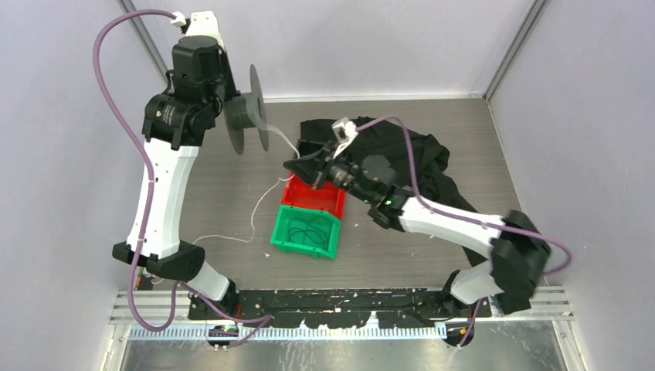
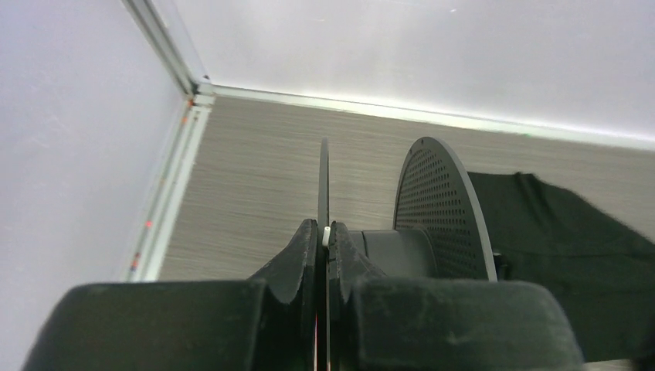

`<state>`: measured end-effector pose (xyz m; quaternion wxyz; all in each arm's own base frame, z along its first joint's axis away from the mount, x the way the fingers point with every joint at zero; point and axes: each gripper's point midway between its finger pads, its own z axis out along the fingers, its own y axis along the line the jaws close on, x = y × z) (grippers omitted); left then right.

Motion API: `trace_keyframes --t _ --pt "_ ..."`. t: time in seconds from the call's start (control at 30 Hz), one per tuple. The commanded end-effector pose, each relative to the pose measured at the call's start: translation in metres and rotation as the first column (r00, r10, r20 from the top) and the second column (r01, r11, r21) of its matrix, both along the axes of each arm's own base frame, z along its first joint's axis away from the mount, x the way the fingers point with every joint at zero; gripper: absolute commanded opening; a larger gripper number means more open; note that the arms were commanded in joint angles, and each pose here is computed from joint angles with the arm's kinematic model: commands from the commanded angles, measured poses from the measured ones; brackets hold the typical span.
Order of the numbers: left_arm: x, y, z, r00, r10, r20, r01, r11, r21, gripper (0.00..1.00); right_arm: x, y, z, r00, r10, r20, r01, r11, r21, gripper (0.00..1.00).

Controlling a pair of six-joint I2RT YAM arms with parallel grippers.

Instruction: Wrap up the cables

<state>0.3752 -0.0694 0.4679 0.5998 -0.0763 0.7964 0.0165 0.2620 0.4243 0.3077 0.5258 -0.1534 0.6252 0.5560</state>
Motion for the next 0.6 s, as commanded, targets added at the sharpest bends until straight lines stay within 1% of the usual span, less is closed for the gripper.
trace_keyframes --t 0.0,0.1,0.2,0.3,0.4,0.43,0.5,0.57 --pt "-0.008 0.015 0.049 0.986 -0.030 0.163 0.012 0.994 0.108 0.01 -0.031 -0.033 0.077 0.978 0.017 0.207 -0.011 0.999 -0.032 0.01" --pt "-0.007 0.014 0.042 0.989 -0.077 0.126 0.053 0.982 0.183 0.01 -0.040 -0.044 0.111 0.951 0.038 0.308 -0.014 0.997 -0.081 0.01" --pt "-0.009 0.012 0.034 0.989 -0.121 0.082 0.098 0.966 0.241 0.01 -0.037 -0.055 0.141 0.921 0.000 0.391 0.044 0.993 -0.105 0.00" --pt "-0.015 0.007 0.027 0.982 -0.180 0.058 0.158 0.950 0.270 0.00 -0.022 -0.072 0.172 0.889 -0.076 0.451 0.135 0.986 -0.100 0.01" --pt "-0.024 -0.002 0.022 0.964 -0.265 0.031 0.244 0.924 0.294 0.01 0.010 -0.099 0.188 0.874 -0.177 0.452 0.235 0.969 -0.076 0.00" --pt "-0.029 -0.007 0.020 0.951 -0.307 0.020 0.287 0.910 0.300 0.00 0.022 -0.109 0.191 0.873 -0.205 0.442 0.262 0.963 -0.070 0.01" --pt "-0.042 -0.020 0.014 0.909 -0.417 -0.020 0.403 0.864 0.302 0.00 0.046 -0.128 0.191 0.883 -0.242 0.401 0.287 0.957 -0.053 0.00" --pt "-0.058 -0.038 0.011 0.842 -0.538 -0.038 0.525 0.800 0.290 0.00 0.068 -0.143 0.185 0.902 -0.243 0.356 0.281 0.958 -0.056 0.01"
